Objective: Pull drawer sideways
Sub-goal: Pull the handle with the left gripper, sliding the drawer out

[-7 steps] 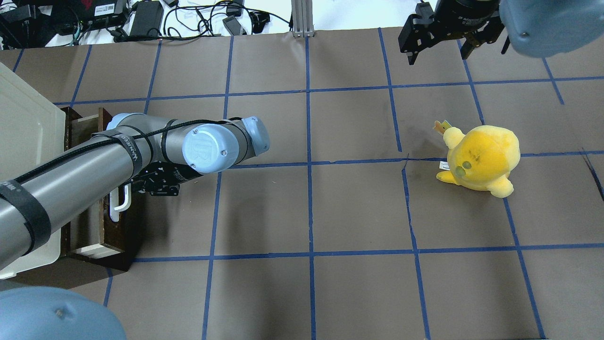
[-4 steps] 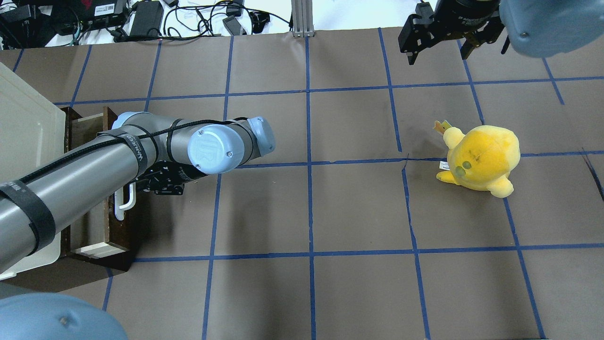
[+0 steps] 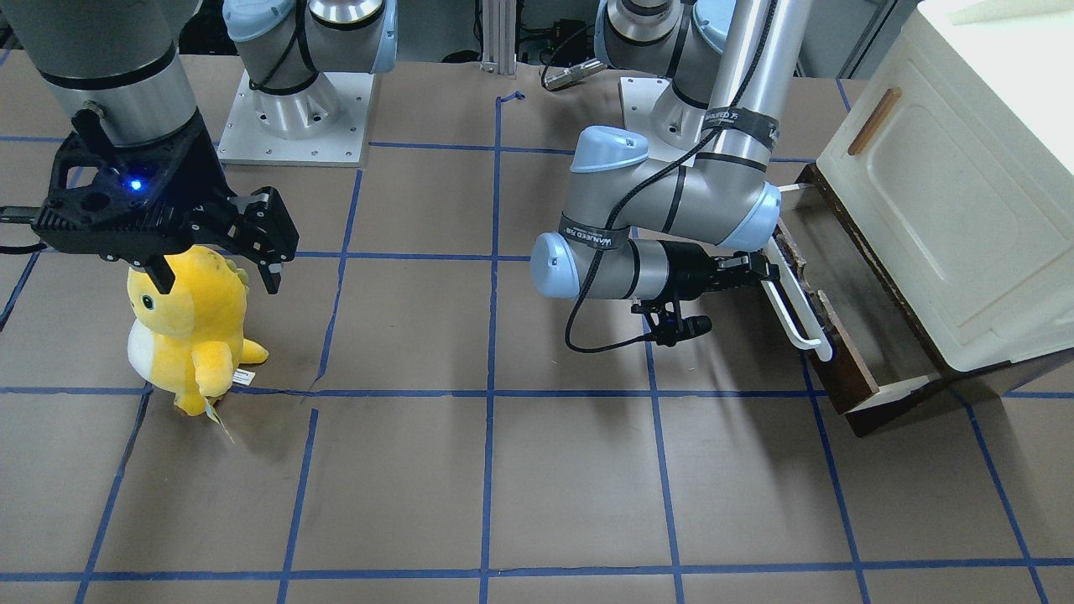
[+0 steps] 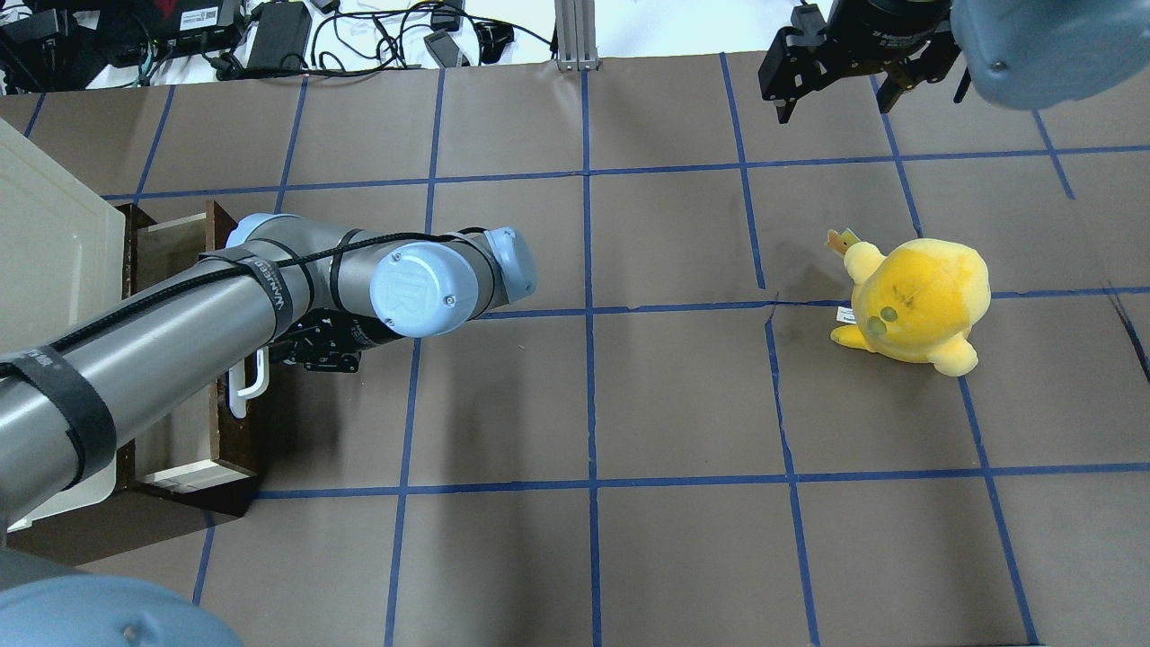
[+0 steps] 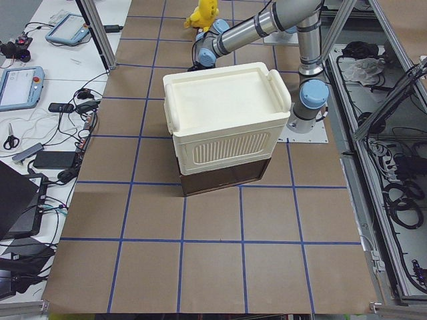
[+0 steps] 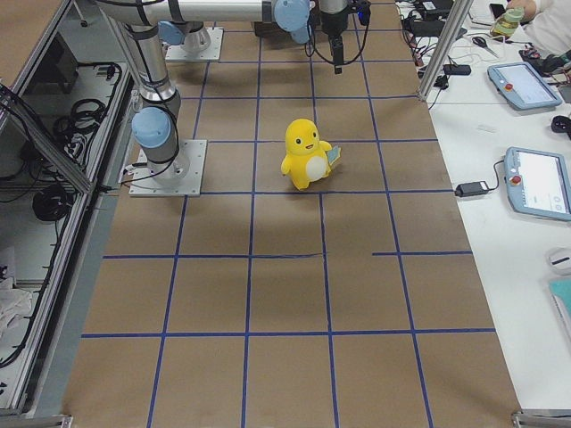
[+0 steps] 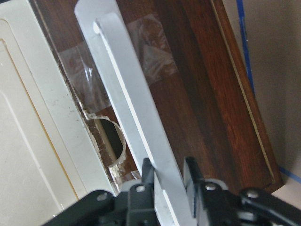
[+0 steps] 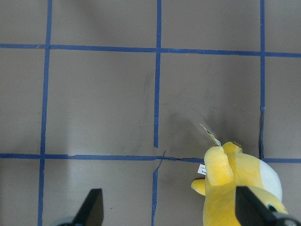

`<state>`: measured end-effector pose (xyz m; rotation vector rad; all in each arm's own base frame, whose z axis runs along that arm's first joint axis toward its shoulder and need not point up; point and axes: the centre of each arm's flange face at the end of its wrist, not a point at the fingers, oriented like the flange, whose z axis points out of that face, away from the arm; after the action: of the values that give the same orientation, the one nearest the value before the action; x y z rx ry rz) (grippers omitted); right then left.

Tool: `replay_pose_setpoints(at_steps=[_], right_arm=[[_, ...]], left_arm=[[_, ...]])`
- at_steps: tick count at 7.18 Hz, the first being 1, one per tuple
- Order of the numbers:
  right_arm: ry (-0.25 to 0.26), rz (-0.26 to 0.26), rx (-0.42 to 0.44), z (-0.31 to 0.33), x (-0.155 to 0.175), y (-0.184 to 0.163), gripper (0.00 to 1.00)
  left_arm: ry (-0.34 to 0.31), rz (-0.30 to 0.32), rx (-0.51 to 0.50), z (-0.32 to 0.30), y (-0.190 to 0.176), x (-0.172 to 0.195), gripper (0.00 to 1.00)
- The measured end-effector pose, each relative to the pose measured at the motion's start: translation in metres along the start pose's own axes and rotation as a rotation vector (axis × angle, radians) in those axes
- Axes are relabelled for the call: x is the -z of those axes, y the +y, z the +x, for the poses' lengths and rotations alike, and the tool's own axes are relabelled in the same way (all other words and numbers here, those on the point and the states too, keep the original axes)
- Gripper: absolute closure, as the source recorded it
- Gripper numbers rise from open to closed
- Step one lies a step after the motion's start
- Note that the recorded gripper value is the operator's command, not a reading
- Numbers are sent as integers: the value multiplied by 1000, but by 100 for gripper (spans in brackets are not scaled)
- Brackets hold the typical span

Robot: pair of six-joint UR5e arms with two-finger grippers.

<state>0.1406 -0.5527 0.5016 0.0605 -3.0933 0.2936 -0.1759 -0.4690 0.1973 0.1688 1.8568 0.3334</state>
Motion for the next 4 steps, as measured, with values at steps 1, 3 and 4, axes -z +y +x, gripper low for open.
replay_pose_setpoints(at_steps=[1,3,4], right_arm=[[-1,0,0,0,0,0,0],[0,0,0,0,0,0,0],[0,0,0,0,0,0,0]], left_arm=[[3,6,-2,3,3,5,74],[5,13,-4,6,5,10,74],[5,15,-5,8,5,11,74]])
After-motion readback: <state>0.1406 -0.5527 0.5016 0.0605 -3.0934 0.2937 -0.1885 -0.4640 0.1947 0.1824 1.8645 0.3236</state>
